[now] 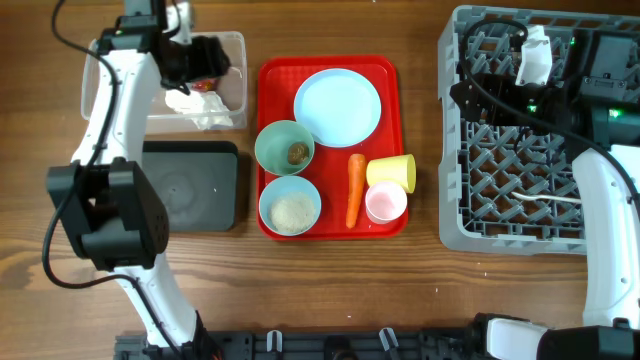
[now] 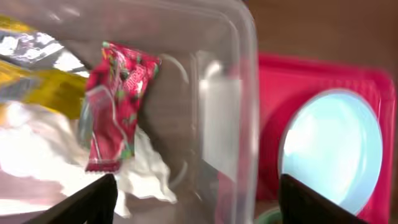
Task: Sort waste into correct bins and load items into the dishwasher rack
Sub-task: 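Carry the red wrapper into the clear bin and release, then grasp the yellow cup on the tray with the left gripper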
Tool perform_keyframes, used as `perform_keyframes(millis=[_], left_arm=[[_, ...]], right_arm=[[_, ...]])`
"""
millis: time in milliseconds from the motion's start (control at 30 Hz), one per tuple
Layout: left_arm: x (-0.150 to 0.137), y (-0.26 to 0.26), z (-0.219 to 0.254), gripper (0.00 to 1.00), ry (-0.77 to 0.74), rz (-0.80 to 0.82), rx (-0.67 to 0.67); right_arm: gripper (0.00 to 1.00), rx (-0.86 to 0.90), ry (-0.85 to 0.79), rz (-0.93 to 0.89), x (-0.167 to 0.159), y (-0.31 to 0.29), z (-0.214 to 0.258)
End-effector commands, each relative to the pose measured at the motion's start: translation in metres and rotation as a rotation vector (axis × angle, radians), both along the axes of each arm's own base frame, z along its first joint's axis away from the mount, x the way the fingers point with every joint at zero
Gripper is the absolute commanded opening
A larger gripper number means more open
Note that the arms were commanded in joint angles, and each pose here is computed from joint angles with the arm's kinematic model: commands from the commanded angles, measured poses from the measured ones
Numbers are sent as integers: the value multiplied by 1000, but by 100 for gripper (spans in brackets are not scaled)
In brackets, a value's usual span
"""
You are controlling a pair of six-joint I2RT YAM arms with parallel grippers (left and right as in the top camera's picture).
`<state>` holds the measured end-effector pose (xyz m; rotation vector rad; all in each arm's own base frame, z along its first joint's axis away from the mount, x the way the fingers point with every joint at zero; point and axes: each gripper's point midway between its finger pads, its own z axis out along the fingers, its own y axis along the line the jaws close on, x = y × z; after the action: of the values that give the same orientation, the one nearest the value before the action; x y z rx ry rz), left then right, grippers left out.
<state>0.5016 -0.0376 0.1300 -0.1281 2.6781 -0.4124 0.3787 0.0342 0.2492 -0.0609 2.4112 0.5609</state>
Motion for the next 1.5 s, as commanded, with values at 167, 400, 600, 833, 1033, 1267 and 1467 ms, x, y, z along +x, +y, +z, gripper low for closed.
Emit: perform_keyframes(millis=[167, 400, 600, 833, 1033, 1267, 1467], left_arm=[[-59, -171, 30, 82, -73, -488, 61], [-127, -263, 17, 81, -66, -700, 227], [-164, -313, 19, 80, -106, -801, 223], [-177, -335, -13, 82, -70, -856, 246], [-171, -341, -36, 82, -56, -858, 253], [-162, -344, -46, 81, -77, -844, 274], [-163, -343, -65, 77, -43, -856, 293]], right_arm=[[89, -22, -30, 1, 1, -3, 9], [89, -62, -23, -33, 2, -12, 6], [89, -121, 5, -334, 12, -66, 4], [89, 41, 17, -648, 4, -141, 11], [90, 66, 27, -692, -6, -163, 10], [90, 58, 32, -684, -7, -162, 9], [90, 48, 42, -673, -9, -161, 7]])
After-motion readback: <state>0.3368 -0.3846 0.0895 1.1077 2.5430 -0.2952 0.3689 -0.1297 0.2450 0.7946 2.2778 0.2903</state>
